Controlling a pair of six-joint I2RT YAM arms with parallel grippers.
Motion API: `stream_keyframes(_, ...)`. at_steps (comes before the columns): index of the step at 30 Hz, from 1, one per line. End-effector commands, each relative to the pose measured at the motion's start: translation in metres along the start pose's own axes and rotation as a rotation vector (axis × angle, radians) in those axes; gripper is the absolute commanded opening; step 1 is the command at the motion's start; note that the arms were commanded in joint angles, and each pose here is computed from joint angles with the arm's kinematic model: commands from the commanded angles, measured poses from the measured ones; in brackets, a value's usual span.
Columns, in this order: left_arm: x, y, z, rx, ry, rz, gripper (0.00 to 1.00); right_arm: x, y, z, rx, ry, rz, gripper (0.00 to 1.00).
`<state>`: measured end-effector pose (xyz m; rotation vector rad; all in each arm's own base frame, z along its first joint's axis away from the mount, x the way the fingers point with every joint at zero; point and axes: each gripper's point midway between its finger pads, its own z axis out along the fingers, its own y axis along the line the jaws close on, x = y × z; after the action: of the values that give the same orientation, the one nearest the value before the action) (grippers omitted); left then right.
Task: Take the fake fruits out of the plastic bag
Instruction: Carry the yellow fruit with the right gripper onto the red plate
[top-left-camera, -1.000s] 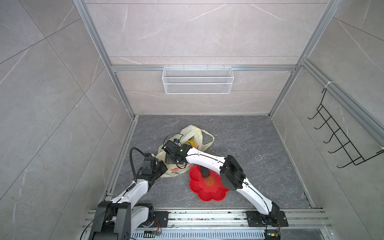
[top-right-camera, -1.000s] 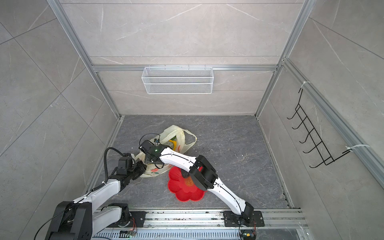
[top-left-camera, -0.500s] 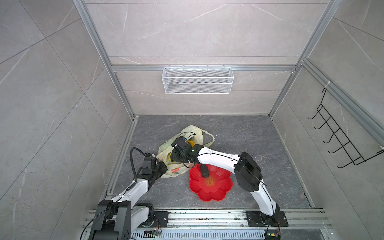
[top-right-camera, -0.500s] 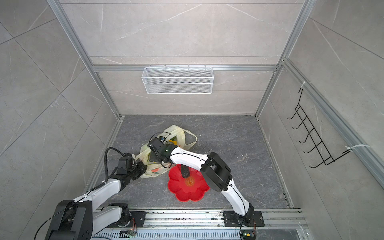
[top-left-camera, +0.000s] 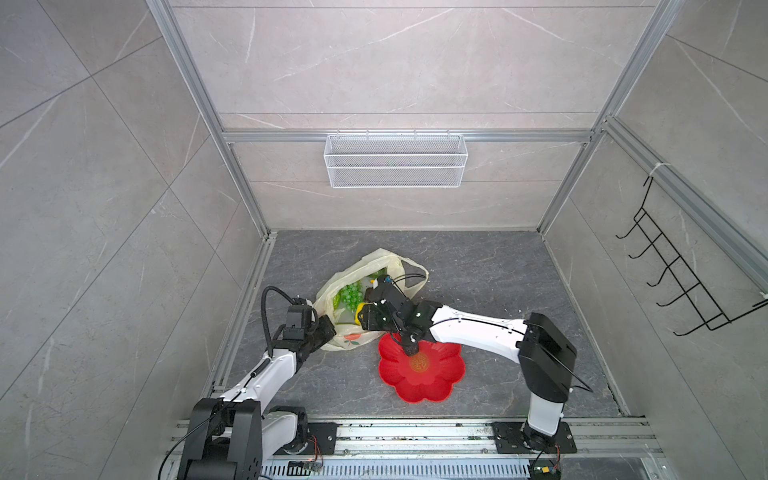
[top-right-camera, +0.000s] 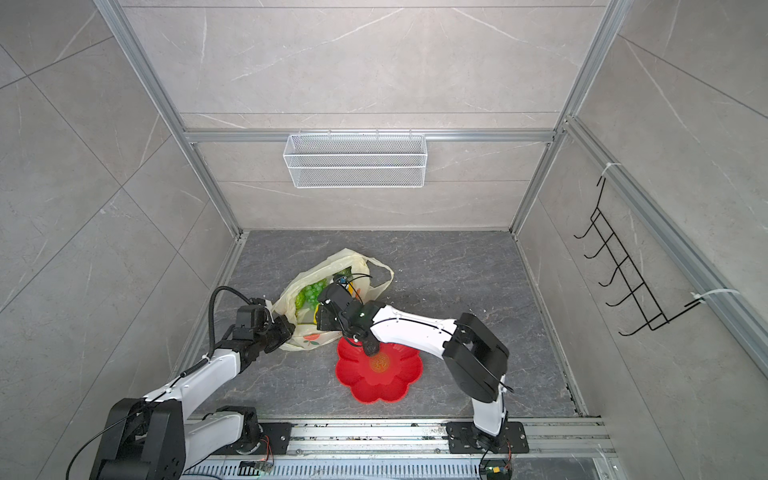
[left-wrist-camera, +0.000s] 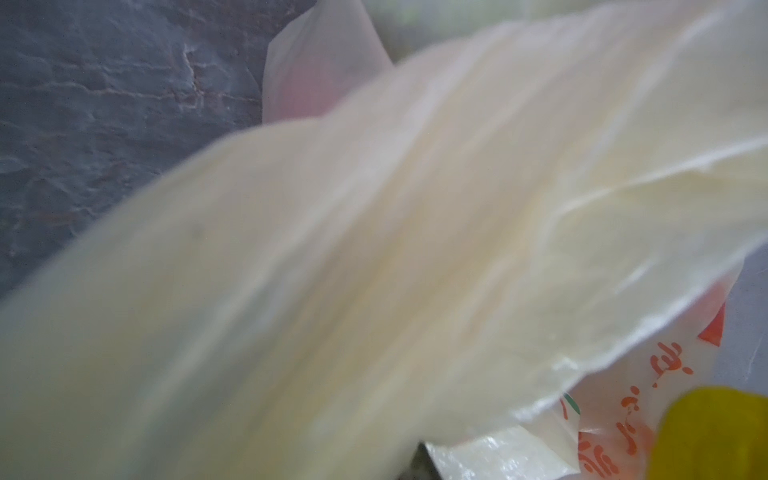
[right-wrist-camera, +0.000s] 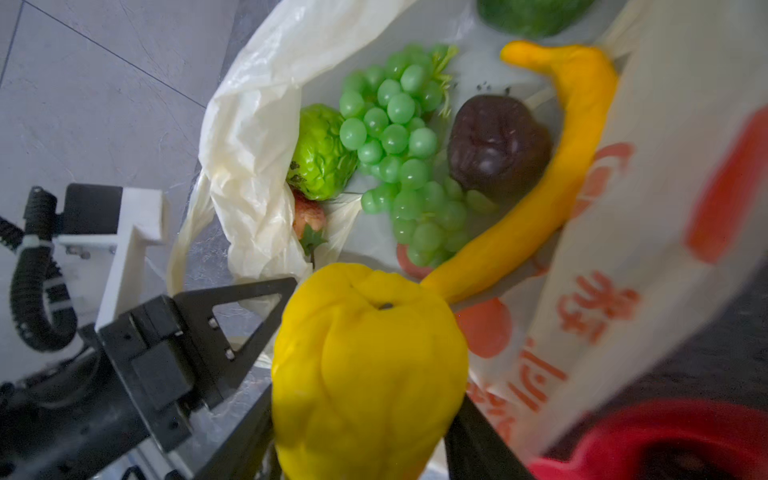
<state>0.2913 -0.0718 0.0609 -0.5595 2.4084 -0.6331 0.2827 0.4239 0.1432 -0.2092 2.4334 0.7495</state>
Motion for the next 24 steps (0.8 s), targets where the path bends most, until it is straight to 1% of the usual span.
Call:
stream_keyframes(1, -0.009, -0.009, -0.002, 0.011, -0.013, 0.054, 0.00, -0.016, 0.006, -0.037, 0.013, -0.160, -0.129, 0.57)
stream_keyframes(6, -0.010, -0.006, 0.001, 0.006, -0.023, 0.068, 0.00, 0.004, -0.023, -0.068, 0.078, -0.265, -0.228, 0.57)
stream_keyframes(8, -0.010, -0.007, 0.001, 0.011, -0.025, 0.071, 0.00, 0.012, -0.037, -0.075, 0.104, -0.284, -0.250, 0.57)
stream_keyframes(15, -0.011, -0.007, -0.001, 0.013, -0.040, 0.075, 0.00, 0.038, -0.087, -0.088, 0.203, -0.337, -0.339, 0.56)
stream_keyframes(18, -0.012, -0.007, -0.002, 0.013, -0.049, 0.077, 0.00, 0.046, -0.106, -0.092, 0.236, -0.355, -0.357, 0.56)
stream_keyframes(24, -0.012, -0.006, -0.002, 0.011, -0.053, 0.076, 0.00, 0.053, -0.131, -0.099, 0.300, -0.373, -0.375, 0.56)
